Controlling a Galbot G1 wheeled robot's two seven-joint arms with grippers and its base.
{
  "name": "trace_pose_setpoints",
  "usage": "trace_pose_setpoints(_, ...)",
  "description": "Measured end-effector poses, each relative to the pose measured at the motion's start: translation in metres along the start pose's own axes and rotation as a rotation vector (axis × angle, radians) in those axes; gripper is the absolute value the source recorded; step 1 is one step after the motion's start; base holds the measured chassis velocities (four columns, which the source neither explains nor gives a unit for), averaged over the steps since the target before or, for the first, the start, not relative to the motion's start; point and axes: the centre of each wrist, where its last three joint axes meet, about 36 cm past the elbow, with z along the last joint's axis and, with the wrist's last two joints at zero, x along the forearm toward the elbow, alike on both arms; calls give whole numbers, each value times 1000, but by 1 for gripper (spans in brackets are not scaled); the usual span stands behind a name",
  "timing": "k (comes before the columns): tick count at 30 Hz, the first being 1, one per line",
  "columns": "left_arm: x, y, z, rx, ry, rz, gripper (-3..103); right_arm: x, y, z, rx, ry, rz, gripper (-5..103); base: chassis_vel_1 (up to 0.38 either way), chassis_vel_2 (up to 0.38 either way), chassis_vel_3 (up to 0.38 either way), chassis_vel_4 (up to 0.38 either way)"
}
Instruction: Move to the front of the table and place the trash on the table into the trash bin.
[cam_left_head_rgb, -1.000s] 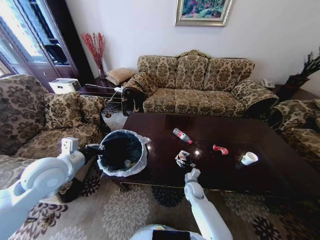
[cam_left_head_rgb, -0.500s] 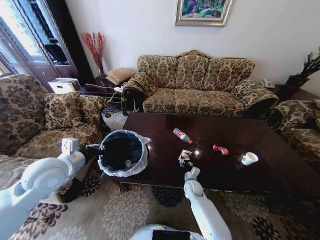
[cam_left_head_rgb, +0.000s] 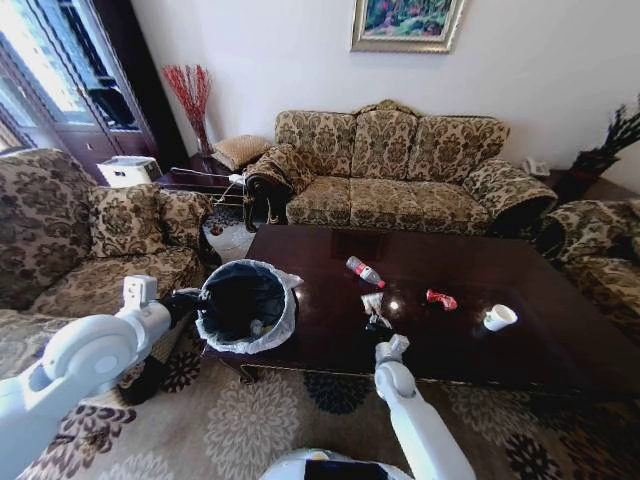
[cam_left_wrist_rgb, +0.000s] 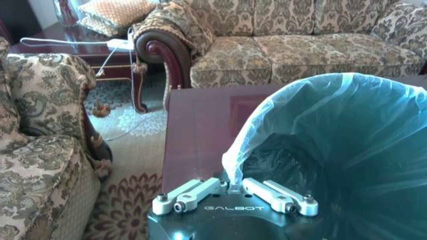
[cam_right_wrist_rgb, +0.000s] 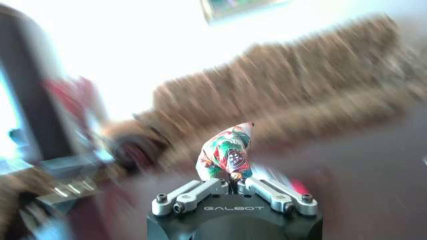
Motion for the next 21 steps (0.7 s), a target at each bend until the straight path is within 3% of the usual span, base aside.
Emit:
trace_pose_setpoints(4,-2,2,-2,-6,3,-3,0,23,35,-88,-45,-187,-325,-1,0,0,0,0)
trace_pose_setpoints(5,-2,2,-2,-6,3,-3,0,23,35,-88,-45,-187,-325,-1,0,0,0,0)
trace_pose_setpoints(9,-3,2,-3,-6,6,-5,0,53,71,-155,-123,-208,-704,-1,0,0,0,0)
trace_pose_setpoints(10,-3,2,-3,-6,6,-5,0,53,71,-155,-123,-208,-704,-1,0,0,0,0)
trace_pose_setpoints(12,-2,0,-2,-5,8,0,0,71,98,-184,-154,-203,-873,0,0,0,0,0)
trace_pose_setpoints(18,0,-4,-3,-4,10,14,0,84,124,-182,-141,-174,-1006,0,0,0,0,0)
trace_pose_setpoints(21,5,-9,-5,0,10,24,0,80,130,-158,-61,-169,-1007,0,0,0,0,0)
